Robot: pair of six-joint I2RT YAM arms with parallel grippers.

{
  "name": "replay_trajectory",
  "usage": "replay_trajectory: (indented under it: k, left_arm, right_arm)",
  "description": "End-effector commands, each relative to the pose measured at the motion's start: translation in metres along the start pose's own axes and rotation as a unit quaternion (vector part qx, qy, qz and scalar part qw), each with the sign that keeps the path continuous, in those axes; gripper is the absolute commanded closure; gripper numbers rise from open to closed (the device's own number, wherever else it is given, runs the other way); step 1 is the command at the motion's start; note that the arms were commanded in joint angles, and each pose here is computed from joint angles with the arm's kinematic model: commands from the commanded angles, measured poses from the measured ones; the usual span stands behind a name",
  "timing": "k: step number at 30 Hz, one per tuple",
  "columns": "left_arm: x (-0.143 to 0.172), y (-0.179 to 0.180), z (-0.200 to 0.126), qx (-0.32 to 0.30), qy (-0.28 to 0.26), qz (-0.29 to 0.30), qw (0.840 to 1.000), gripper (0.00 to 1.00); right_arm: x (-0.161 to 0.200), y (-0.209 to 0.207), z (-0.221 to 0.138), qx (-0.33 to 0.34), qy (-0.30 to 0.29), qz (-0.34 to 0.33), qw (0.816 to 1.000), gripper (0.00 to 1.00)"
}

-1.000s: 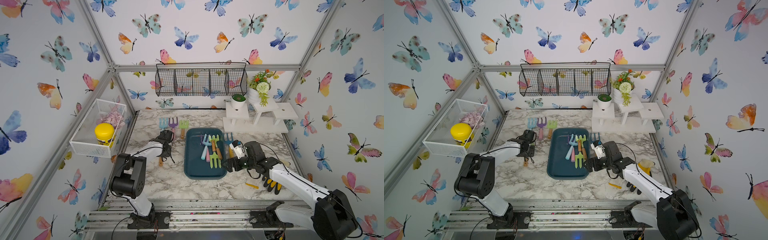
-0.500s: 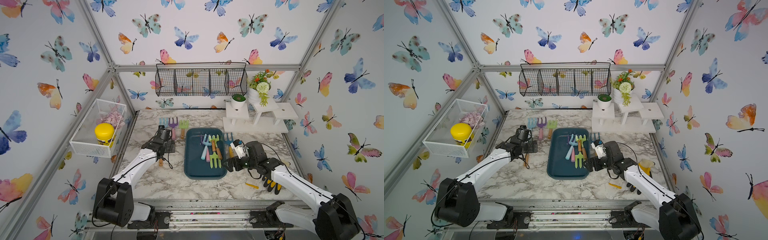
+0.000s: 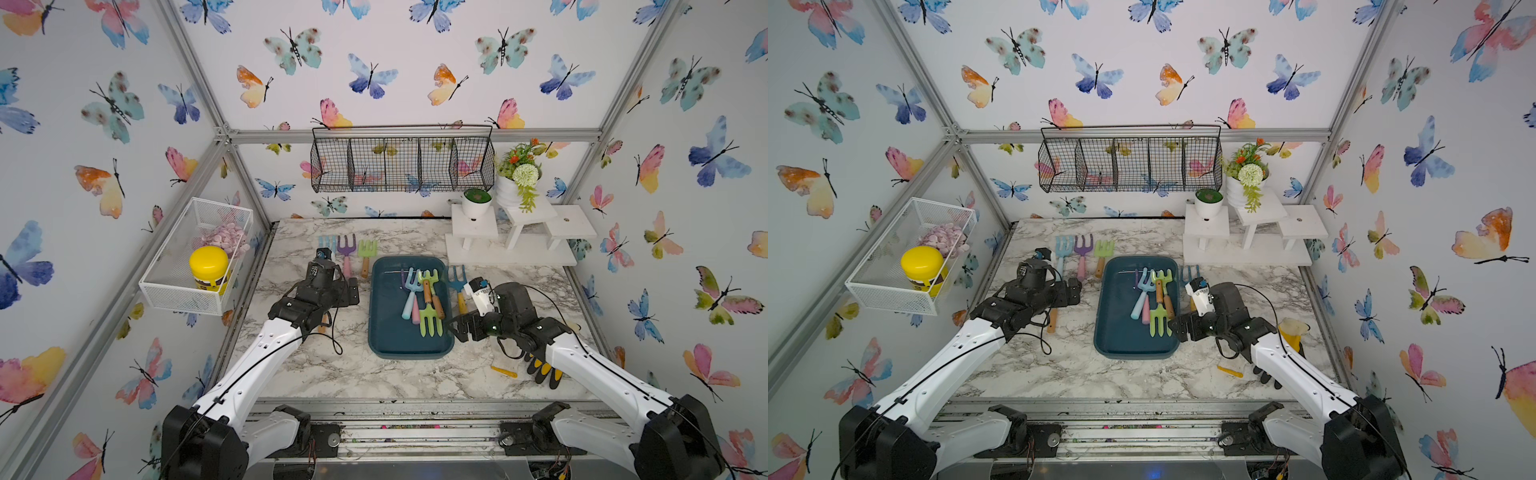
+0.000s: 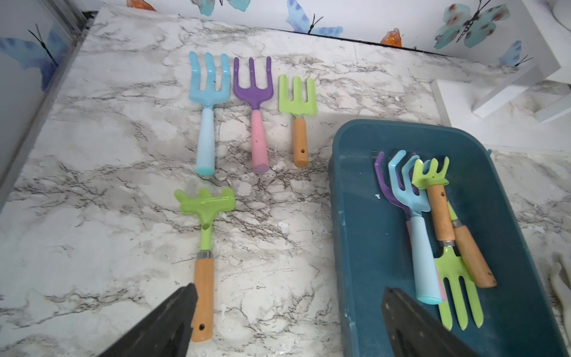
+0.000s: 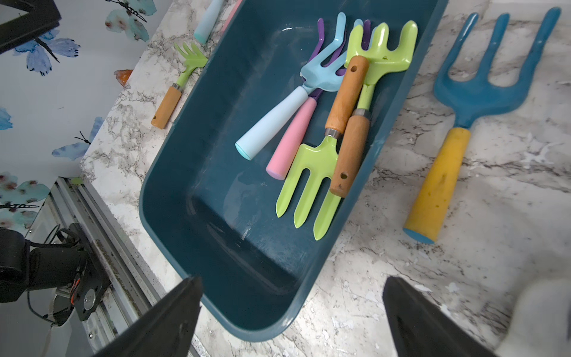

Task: Take the hand rake out of the storage box
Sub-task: Pick up the rake from the storage box.

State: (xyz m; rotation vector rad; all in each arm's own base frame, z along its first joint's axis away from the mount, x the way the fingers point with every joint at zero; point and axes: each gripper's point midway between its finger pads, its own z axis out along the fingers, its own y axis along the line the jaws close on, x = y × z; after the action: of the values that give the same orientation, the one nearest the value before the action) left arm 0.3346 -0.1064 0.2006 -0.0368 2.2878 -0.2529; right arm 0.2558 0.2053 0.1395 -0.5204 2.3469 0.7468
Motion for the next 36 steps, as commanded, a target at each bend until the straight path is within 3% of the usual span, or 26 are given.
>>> replay_trajectory:
  k: [1, 9, 16, 22, 25, 29, 36]
  left_arm:
    - [0.011, -0.012, 0.001, 0.028, 0.016, -0.024, 0.999, 0.01]
    - [0.008, -0.038, -0.004, 0.083, 0.017, -0.035, 0.996, 0.02]
    - [0.015, -0.080, 0.001, 0.118, 0.027, 0.024, 0.992, 0.00]
    - [0.037, -0.126, 0.024, 0.131, 0.069, 0.080, 0.986, 0.13]
    - [0.046, -0.146, 0.035, 0.132, 0.092, 0.107, 0.981, 0.19]
    - [0.059, -0.151, 0.057, 0.096, 0.147, 0.137, 0.975, 0.20]
    - [0.067, -0.163, 0.085, 0.065, 0.189, 0.171, 0.965, 0.20]
  right_arm:
    - [0.000, -0.004, -0.002, 0.015, -0.003, -0.003, 1.000, 0.02]
    - [-0.004, -0.003, -0.005, 0.019, -0.006, -0.002, 1.000, 0.02]
    - [-0.004, -0.004, -0.008, 0.024, -0.008, 0.002, 1.000, 0.02]
    - [-0.006, -0.006, -0.007, 0.030, -0.009, 0.001, 1.000, 0.02]
    - [-0.004, -0.007, -0.004, 0.029, -0.003, 0.000, 1.000, 0.02]
    - [0.002, -0.009, 0.000, 0.028, 0.006, 0.004, 1.000, 0.02]
    - [0.000, -0.007, -0.005, 0.027, -0.007, 0.003, 1.000, 0.02]
